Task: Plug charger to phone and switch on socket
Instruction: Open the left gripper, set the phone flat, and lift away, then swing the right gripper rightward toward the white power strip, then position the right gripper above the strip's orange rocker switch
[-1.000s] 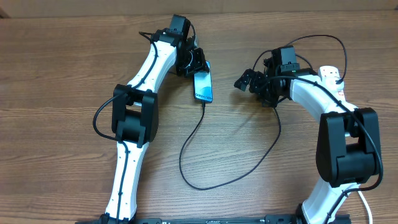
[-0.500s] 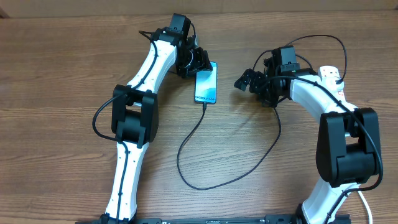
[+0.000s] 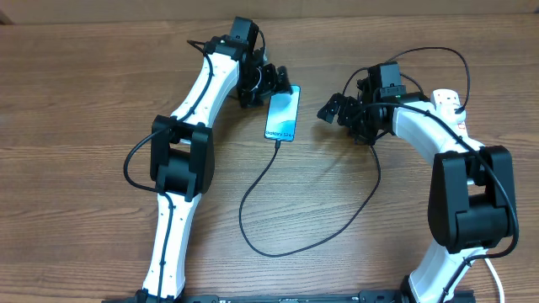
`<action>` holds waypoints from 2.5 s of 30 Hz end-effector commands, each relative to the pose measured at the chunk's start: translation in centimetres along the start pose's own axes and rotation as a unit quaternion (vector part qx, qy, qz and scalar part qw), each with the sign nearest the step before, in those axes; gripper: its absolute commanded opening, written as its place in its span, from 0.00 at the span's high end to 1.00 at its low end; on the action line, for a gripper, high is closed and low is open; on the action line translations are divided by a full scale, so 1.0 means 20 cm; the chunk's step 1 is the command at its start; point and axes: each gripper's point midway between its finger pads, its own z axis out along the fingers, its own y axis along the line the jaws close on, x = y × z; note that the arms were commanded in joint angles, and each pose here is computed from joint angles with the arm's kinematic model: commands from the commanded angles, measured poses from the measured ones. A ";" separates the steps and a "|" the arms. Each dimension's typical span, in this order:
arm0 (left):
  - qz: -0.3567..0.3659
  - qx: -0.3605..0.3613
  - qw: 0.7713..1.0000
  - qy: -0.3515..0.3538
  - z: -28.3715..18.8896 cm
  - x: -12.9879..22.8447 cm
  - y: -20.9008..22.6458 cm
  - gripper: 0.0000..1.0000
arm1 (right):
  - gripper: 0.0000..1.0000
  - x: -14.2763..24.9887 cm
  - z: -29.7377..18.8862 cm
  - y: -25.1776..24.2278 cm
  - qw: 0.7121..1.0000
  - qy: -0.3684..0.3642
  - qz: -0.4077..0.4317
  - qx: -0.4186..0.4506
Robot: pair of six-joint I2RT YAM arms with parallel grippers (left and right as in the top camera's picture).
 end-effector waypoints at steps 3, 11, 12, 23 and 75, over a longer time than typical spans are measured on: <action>-0.018 -0.102 0.995 -0.001 -0.03 0.02 0.23 0.00 | 0.00 -0.01 0.00 0.00 1.000 -0.006 -0.006 0.004; 0.026 -0.221 0.971 -0.088 -0.61 0.01 0.16 0.00 | 0.00 -0.02 0.00 0.00 1.000 -0.009 -0.008 0.002; 0.030 -0.222 0.970 -0.100 -0.69 0.03 0.13 0.00 | 0.00 -0.02 0.00 0.01 1.000 -0.009 -0.007 0.002; 0.043 -0.199 0.969 -0.140 -1.03 0.13 -0.03 0.00 | 0.00 -0.02 0.00 0.01 1.000 -0.009 -0.006 0.002; 0.042 -0.199 0.969 -0.139 -1.02 0.13 -0.03 0.00 | 0.00 -0.65 -1.69 -1.12 0.938 -0.271 0.181 0.119</action>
